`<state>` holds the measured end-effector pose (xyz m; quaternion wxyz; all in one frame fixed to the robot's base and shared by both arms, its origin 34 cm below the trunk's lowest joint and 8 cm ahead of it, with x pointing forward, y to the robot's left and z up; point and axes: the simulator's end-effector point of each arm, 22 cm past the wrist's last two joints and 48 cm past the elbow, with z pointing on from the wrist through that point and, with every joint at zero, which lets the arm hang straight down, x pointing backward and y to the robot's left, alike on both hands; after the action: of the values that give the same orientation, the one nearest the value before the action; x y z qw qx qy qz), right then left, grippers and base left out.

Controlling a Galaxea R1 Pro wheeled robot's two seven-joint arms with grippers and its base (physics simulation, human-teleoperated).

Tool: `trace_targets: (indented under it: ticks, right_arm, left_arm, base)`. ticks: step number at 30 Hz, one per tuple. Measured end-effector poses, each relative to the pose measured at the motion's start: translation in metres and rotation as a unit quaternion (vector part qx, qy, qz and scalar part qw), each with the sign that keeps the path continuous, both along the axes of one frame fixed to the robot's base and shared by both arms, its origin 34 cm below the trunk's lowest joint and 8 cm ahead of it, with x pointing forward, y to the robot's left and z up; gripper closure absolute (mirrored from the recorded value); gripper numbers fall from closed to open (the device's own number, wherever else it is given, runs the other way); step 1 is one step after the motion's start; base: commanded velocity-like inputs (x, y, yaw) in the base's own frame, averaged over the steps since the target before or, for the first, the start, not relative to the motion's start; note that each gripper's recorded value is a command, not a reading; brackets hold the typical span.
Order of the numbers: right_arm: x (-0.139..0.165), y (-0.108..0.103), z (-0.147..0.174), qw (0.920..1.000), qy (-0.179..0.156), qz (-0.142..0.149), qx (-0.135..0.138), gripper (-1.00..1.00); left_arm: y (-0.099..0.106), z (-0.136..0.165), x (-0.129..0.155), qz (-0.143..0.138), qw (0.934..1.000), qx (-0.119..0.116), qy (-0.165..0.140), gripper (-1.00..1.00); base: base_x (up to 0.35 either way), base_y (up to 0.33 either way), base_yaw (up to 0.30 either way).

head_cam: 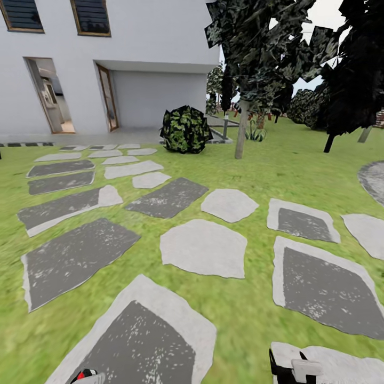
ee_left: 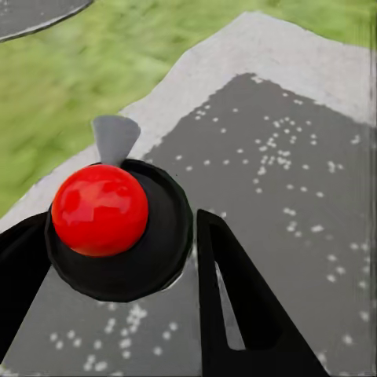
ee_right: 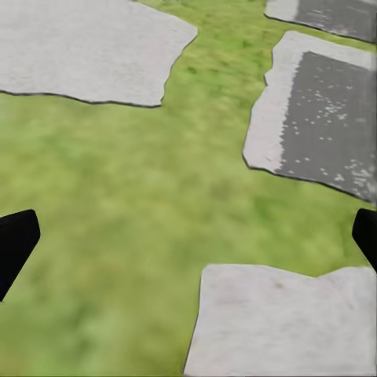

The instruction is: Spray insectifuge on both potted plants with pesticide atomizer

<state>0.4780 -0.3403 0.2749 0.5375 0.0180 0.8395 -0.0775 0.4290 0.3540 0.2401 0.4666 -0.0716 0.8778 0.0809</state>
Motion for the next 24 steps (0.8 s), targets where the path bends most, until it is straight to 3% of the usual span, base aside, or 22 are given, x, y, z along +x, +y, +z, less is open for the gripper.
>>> trace_targets:
  ticks: [7, 24]
  right_arm:
    - [0.006, 0.000, 0.012, 0.9999, -0.014, 0.000, 0.001, -1.00]
    - [0.012, 0.000, 0.038, 1.0000, -0.010, 0.000, 0.001, -1.00]
  left_arm:
    - [0.000, 0.010, 0.006, 0.000, 0.9999, -0.001, -0.013, 1.00]
    - [-0.001, 0.037, 0.013, 0.000, 1.0000, 0.000, -0.010, 1.00]
  base:
    - [0.000, 0.000, -0.268]
    - [0.001, 0.000, -0.268]
